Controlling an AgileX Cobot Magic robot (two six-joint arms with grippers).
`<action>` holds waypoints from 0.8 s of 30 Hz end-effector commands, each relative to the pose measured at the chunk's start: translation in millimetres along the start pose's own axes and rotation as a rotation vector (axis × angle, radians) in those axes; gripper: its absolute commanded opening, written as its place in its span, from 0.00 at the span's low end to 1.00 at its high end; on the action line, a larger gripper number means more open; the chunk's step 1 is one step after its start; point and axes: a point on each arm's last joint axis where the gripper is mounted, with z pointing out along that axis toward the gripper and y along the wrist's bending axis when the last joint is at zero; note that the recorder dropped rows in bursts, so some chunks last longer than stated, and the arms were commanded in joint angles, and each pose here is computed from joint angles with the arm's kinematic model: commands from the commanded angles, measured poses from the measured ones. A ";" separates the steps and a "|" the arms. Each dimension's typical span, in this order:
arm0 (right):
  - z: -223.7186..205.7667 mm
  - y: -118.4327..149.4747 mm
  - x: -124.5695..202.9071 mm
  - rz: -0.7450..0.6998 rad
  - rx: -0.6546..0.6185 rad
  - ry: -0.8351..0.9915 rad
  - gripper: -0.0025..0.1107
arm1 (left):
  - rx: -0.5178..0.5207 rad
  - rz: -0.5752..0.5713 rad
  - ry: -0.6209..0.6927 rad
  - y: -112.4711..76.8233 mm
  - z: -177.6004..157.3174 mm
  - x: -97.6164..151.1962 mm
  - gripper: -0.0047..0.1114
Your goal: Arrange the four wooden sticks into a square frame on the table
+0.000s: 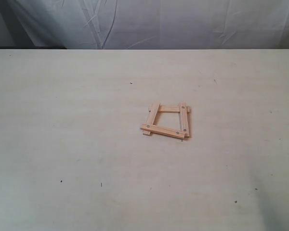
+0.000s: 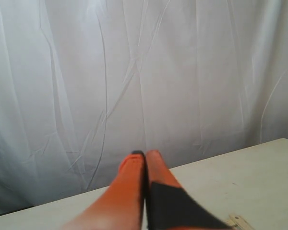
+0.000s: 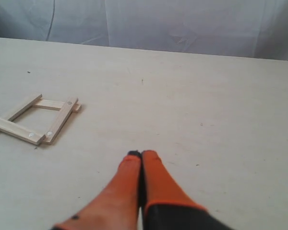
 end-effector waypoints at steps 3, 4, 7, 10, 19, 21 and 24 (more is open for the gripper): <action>-0.2 -0.2 -1.5 0.012 0.004 -0.026 0.02 | 0.000 0.002 -0.010 0.1 -0.9 0.0 0.04; -0.2 -0.2 -1.5 0.012 0.004 -0.026 0.02 | 0.000 0.002 -0.010 0.1 -0.9 0.0 0.04; -0.2 -0.8 -1.5 0.016 0.015 -0.026 0.02 | 0.000 0.002 -0.010 0.1 -0.9 0.0 0.04; -0.3 -2.8 -1.5 0.026 0.051 -0.026 0.02 | 0.000 0.000 -0.011 0.1 -0.9 0.0 0.04; -0.3 -3.7 -1.5 0.038 0.069 -0.026 0.02 | 0.000 -0.002 -0.011 0.1 -0.9 0.0 0.04; -0.3 -3.7 -1.5 0.038 0.069 -0.026 0.02 | 0.000 -0.002 -0.011 0.1 -0.9 0.0 0.04; -0.3 -3.7 -1.5 0.038 0.069 -0.026 0.02 | 0.000 -0.002 -0.011 0.1 -0.9 0.0 0.04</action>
